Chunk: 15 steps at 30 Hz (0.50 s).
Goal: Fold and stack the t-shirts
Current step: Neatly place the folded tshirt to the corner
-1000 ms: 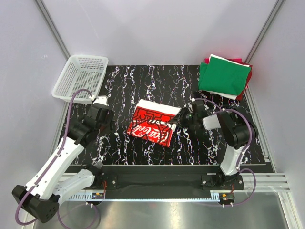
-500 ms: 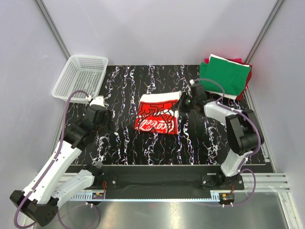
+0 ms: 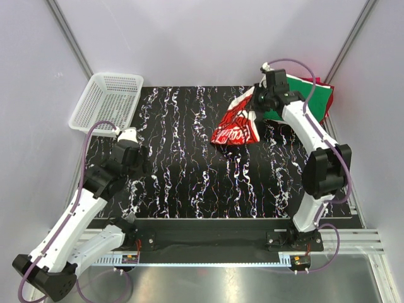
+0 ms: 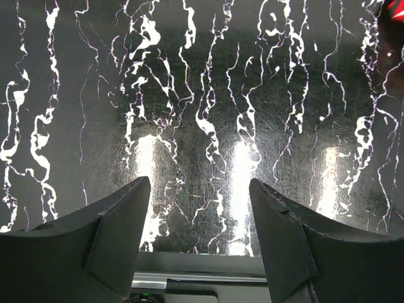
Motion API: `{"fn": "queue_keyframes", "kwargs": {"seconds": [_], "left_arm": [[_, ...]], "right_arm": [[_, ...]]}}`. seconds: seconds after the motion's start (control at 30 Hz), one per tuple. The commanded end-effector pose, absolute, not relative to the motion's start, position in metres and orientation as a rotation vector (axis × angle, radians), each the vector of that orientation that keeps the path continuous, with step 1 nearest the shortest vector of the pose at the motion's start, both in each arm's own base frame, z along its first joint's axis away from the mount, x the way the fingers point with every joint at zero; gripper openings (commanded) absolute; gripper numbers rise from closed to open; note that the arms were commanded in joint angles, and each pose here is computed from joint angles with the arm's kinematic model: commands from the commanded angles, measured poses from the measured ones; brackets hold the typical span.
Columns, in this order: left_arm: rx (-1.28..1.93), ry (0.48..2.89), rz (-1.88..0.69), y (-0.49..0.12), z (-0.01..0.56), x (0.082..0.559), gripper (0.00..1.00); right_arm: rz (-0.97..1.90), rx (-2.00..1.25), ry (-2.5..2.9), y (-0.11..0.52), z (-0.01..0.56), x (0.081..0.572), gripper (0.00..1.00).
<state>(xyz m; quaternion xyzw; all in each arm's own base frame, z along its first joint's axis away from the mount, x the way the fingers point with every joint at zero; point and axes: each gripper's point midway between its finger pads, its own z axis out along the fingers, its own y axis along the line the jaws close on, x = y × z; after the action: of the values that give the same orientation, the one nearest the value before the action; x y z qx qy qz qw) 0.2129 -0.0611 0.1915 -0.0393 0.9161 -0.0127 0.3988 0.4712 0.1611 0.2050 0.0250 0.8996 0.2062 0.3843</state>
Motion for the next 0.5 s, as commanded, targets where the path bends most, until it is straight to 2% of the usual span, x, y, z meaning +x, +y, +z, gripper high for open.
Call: {"fn": "queue_keyframes", "kwargs": {"seconds": [0.0, 0.3, 0.47], "left_arm": [[-0.133, 2.253, -0.038, -0.059, 0.202, 0.220, 0.70], [-0.126, 2.259, -0.044, -0.061, 0.200, 0.220, 0.71], [-0.123, 2.264, -0.040, -0.061, 0.199, 0.221, 0.71]], "right_arm": [[0.331, -0.021, 2.255, 0.134, 0.234, 0.493, 0.00], [0.211, -0.063, 2.232, 0.104, 0.267, 0.528, 0.00], [0.147, -0.070, 2.170, 0.086, 0.304, 0.538, 0.00]]}}
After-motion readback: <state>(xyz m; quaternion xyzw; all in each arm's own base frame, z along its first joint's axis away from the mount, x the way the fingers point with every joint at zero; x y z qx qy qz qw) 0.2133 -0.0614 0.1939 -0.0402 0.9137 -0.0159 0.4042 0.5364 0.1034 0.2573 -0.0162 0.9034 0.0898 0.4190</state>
